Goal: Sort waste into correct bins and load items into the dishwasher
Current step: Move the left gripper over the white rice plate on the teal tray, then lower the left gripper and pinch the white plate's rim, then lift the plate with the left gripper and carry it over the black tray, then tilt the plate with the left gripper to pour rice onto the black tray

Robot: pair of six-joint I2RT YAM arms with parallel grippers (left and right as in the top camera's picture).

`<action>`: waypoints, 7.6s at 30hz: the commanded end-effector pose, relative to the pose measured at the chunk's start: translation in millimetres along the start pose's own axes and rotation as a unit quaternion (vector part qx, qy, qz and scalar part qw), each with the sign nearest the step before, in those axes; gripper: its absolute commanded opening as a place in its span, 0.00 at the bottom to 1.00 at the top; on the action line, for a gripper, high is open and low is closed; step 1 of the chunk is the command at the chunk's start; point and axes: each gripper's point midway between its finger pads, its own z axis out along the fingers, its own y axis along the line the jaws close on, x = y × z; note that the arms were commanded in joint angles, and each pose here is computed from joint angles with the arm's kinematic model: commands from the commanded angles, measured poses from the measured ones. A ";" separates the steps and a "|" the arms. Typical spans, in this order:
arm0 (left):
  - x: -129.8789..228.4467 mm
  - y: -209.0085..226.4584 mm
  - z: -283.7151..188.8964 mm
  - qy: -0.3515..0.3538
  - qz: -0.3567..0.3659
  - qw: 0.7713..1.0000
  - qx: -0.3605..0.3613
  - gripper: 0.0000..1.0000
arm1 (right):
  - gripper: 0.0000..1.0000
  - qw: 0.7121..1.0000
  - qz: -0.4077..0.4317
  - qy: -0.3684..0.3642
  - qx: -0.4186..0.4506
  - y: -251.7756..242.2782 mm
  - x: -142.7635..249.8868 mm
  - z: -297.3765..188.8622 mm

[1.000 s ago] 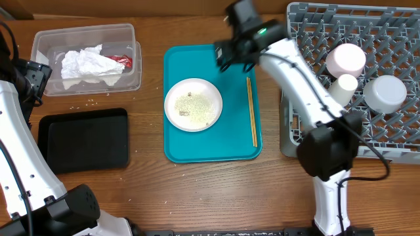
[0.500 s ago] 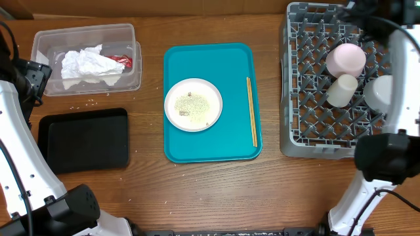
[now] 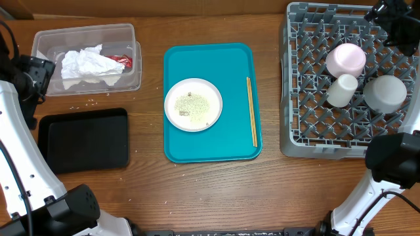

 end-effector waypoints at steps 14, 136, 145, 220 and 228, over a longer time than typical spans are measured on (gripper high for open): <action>244.8 -140.9 -12.3 0.154 0.414 0.875 0.200 1.00 | 1.00 1.000 0.004 -0.008 -0.009 3.2 -3.7 -7.4; 357.9 -101.7 136.1 -0.010 0.658 0.735 -0.163 0.04 | 1.00 1.000 0.004 -0.008 -0.009 3.2 -3.8 -7.4; 319.7 -112.0 136.4 -0.014 0.621 0.765 -0.169 0.04 | 1.00 1.000 0.004 -0.008 -0.009 3.2 -3.8 -7.4; 132.1 -52.6 130.7 0.245 0.286 0.923 -0.073 0.04 | 1.00 1.000 0.004 -0.008 -0.009 3.2 -3.7 -7.4; 131.4 -60.8 129.8 0.276 0.292 0.916 -0.019 0.04 | 1.00 1.000 0.004 -0.008 -0.009 3.2 -3.7 -7.4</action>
